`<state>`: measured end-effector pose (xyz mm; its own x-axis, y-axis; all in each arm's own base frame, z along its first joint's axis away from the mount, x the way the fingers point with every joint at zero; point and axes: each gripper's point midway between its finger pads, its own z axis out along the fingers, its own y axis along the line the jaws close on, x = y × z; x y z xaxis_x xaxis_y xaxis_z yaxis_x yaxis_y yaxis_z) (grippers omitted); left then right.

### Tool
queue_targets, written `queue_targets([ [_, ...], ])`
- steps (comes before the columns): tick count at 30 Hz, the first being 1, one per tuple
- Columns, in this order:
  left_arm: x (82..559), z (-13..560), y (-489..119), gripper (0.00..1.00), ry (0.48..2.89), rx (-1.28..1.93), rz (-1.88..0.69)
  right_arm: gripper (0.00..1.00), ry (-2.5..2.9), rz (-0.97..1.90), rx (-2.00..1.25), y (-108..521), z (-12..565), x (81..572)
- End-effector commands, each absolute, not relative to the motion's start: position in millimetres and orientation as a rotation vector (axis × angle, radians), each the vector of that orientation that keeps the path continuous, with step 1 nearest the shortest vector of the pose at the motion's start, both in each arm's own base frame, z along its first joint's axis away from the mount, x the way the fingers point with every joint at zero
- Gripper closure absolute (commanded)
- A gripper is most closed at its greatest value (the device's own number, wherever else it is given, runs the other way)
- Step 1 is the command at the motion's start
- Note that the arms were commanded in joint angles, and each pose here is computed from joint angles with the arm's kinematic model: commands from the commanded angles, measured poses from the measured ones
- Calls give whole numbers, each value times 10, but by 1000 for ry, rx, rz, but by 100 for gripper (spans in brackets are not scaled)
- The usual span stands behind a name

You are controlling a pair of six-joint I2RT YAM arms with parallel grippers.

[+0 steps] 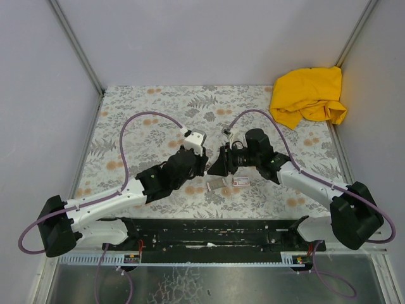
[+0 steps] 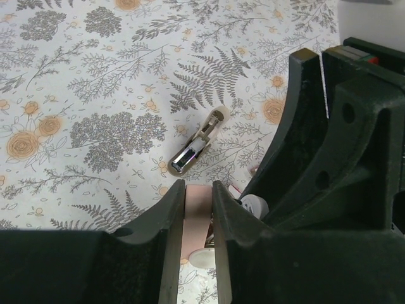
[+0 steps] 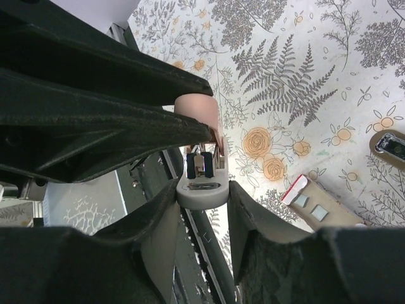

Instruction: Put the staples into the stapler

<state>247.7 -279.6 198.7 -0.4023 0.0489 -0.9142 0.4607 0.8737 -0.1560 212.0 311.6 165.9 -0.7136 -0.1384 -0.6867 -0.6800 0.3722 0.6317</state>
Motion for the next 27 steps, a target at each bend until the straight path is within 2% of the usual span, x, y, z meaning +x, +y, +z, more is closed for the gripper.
queue_targets([
  [1,2554,2325,-2752,100,1895,207,-501,86,1961,1280,-697,3139,1868,2256],
  [5,2581,2247,-2539,100,1921,97,-435,91,1894,1228,-686,3057,1911,2262],
  [7,2596,2204,-2466,93,1944,50,-430,93,1851,1222,-683,3032,1973,2249],
  [11,2613,2112,-2316,90,1993,-55,-446,96,1777,1197,-659,2954,2104,2226],
  [13,2616,2070,-2252,79,2009,-101,-477,96,1747,1183,-643,2914,2162,2221],
  [20,2538,1945,-2114,58,2046,-164,-564,96,1675,1163,-616,2831,2306,2193],
  [27,2456,2032,-2009,26,2035,-192,-617,96,1620,1203,-657,2848,2357,2096],
])
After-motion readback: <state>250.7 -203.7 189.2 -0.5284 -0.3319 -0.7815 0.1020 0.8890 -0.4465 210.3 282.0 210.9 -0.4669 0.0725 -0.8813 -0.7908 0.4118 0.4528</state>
